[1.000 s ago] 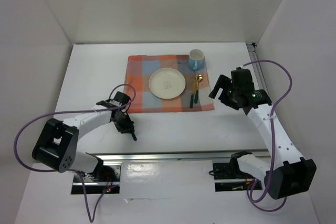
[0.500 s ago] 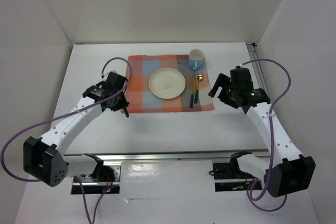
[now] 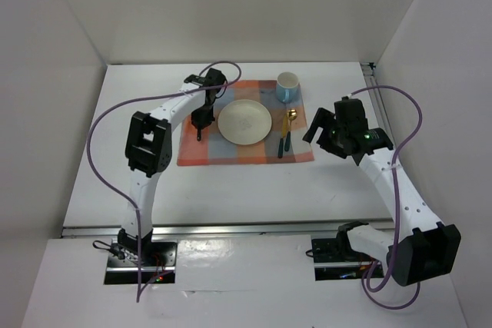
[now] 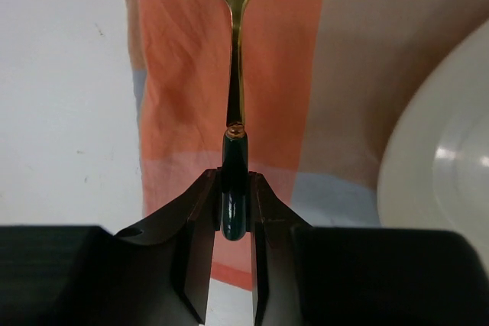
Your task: Set the dinner table for one person
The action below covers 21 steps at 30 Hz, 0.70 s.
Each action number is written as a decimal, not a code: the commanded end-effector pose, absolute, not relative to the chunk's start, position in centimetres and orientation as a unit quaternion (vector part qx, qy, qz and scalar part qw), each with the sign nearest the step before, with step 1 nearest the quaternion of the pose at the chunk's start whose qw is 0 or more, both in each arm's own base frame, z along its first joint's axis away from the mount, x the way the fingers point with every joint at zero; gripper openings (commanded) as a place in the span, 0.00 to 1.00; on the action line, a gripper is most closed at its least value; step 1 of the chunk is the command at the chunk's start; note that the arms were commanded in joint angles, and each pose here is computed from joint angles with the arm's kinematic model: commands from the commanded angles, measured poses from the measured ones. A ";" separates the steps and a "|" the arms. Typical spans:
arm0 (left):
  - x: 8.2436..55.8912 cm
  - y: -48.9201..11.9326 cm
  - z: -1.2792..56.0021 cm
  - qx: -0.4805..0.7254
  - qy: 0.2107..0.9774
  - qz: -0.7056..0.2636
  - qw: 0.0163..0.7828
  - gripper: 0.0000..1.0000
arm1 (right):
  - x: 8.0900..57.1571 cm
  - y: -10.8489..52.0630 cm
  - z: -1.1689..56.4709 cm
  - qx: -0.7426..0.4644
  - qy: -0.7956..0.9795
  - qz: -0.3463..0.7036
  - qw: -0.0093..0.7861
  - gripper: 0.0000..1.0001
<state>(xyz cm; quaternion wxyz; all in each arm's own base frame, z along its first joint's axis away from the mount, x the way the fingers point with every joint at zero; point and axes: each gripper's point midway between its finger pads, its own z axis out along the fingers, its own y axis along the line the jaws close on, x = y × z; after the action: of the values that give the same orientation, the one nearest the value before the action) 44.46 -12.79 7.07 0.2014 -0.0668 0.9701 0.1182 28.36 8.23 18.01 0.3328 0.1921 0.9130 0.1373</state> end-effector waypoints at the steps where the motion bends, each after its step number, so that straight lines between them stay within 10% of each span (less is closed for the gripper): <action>1: 44.9 -12.4 6.8 -0.047 0.978 0.103 0.176 0.00 | 28.9 8.5 18.7 0.184 0.909 0.141 0.348 0.92; 8: 43.8 -13.1 3.6 -0.058 0.986 0.073 0.136 0.01 | 29.0 8.0 18.9 0.190 0.907 0.127 0.353 0.92; 15: 43.1 -13.0 3.7 -0.052 0.989 0.059 0.128 0.56 | 29.0 8.0 18.8 0.190 0.909 0.125 0.349 0.95; 21: 42.5 -13.0 7.8 -0.054 0.986 0.044 0.155 0.68 | 29.2 7.5 19.0 0.195 0.909 0.111 0.350 1.00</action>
<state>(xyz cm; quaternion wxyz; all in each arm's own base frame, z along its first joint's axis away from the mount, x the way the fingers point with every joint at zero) 42.49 -12.92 3.21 0.1185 -0.0504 0.9894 0.0673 28.48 7.65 17.70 0.3344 0.1972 0.9138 0.1193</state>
